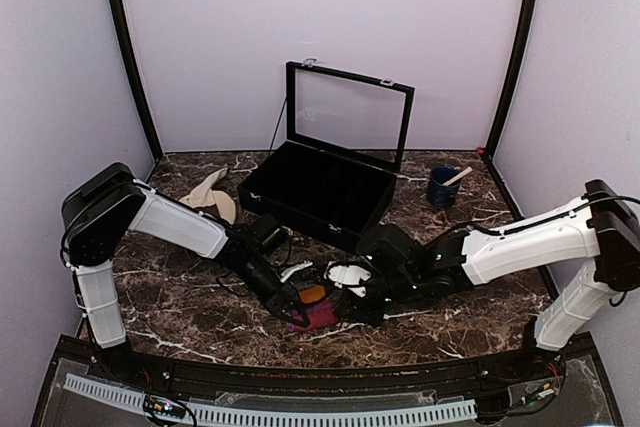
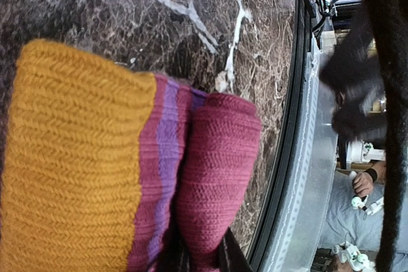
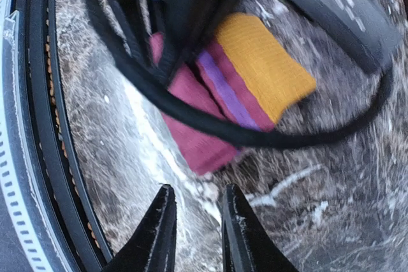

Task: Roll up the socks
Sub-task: Roll the sock at the center of the board.

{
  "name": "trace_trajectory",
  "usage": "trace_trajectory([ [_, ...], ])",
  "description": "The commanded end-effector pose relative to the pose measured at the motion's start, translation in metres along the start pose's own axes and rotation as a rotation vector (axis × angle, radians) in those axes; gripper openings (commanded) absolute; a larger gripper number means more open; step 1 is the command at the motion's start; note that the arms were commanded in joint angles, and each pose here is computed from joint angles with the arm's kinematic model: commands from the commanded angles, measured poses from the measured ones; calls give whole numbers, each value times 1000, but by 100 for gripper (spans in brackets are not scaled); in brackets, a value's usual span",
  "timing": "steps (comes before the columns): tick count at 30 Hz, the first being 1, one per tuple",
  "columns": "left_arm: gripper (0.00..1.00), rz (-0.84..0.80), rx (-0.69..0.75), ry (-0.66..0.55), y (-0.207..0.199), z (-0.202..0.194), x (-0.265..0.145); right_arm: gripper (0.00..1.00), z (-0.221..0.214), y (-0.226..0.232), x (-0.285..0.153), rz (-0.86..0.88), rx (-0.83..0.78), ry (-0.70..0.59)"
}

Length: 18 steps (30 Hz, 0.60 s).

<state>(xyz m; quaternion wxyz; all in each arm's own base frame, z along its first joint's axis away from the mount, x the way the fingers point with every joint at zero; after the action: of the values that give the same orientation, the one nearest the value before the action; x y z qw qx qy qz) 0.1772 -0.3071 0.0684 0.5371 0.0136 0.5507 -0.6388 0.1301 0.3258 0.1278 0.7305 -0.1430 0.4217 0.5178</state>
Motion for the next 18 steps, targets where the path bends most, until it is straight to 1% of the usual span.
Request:
trace_trajectory([
  [1, 0, -24, -62, 46, 5, -9, 0, 25, 10, 19, 13, -44, -146, 3],
  [4, 0, -42, -74, 56, 6, -12, 1, 28, 10, 30, 24, -51, -222, 31],
  [7, 0, -59, -93, 63, 9, -16, 2, 29, 12, 37, 34, -62, -270, 53],
  [9, 0, -69, -99, 63, 10, -18, 2, 32, 12, 39, 39, -75, -293, 64],
  [18, 0, -112, -104, 70, 11, -17, 2, 39, 17, 33, 45, -161, -369, 87],
])
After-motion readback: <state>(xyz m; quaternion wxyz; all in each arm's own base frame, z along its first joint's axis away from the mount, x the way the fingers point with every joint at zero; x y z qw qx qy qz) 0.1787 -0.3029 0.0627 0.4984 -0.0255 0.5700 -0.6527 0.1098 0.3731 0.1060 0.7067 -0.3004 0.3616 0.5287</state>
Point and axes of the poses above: each gripper's point midway between its finger pads, its own x axis out along the fingers, its own y axis along the line the jaws close on, z = x × y, the point moved 7 cm from there along -x, back along the fingers, and after that the axes turned 11 degrees about x, right-handed, at the moved point
